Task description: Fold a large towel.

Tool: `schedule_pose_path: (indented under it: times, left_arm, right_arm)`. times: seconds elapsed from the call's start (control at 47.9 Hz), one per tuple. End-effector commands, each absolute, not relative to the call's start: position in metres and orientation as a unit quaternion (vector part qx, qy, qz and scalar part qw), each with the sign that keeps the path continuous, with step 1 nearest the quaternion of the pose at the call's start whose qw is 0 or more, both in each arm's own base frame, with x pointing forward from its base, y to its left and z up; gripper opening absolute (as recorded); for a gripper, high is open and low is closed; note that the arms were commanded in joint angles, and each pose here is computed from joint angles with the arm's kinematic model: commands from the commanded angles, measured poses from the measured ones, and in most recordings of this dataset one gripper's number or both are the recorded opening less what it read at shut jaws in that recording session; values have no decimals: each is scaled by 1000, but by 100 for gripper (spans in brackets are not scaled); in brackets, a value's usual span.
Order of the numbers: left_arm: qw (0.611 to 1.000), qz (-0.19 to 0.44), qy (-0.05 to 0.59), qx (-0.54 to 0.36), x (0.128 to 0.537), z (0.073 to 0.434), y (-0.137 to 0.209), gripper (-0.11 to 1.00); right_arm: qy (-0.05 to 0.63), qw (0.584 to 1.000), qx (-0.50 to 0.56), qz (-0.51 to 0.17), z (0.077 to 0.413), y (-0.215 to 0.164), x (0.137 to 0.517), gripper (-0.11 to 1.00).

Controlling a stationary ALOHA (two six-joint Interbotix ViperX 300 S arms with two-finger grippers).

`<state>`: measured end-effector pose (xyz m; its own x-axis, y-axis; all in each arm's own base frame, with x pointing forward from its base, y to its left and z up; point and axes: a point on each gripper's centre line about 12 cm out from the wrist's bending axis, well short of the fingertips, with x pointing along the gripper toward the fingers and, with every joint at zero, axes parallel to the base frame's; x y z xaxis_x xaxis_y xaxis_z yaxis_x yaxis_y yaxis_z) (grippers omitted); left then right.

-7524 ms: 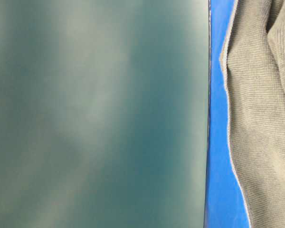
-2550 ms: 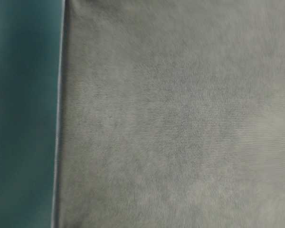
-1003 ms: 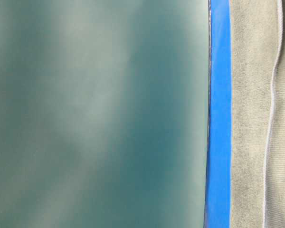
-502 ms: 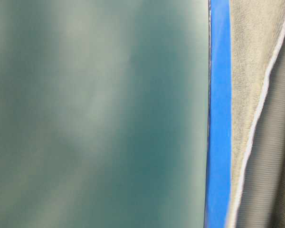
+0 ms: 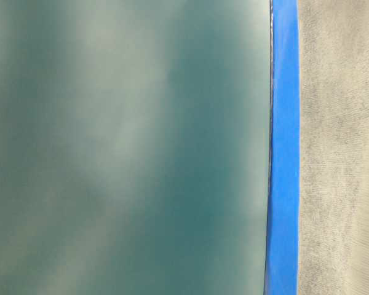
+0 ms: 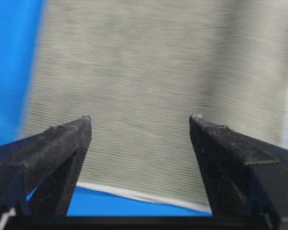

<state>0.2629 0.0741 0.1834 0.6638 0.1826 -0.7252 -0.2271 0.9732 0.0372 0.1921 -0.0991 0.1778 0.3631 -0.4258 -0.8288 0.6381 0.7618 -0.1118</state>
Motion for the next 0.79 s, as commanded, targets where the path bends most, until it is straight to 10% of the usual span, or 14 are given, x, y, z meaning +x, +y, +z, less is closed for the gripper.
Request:
schedule_pose_path:
  times: [0.0, 0.606, 0.773]
  left_arm:
    - [912, 129, 389, -19, 271, 182, 92, 78]
    - [878, 156, 451, 13, 285, 97, 150, 74]
    - [874, 144, 464, 27, 285, 96, 150, 43]
  right_arm:
    - [469, 810, 106, -335, 168, -113, 197, 63]
    - [513, 781, 105, -340, 103, -169, 197, 63]
    - [515, 782, 108, -334, 98, -165, 193, 48]
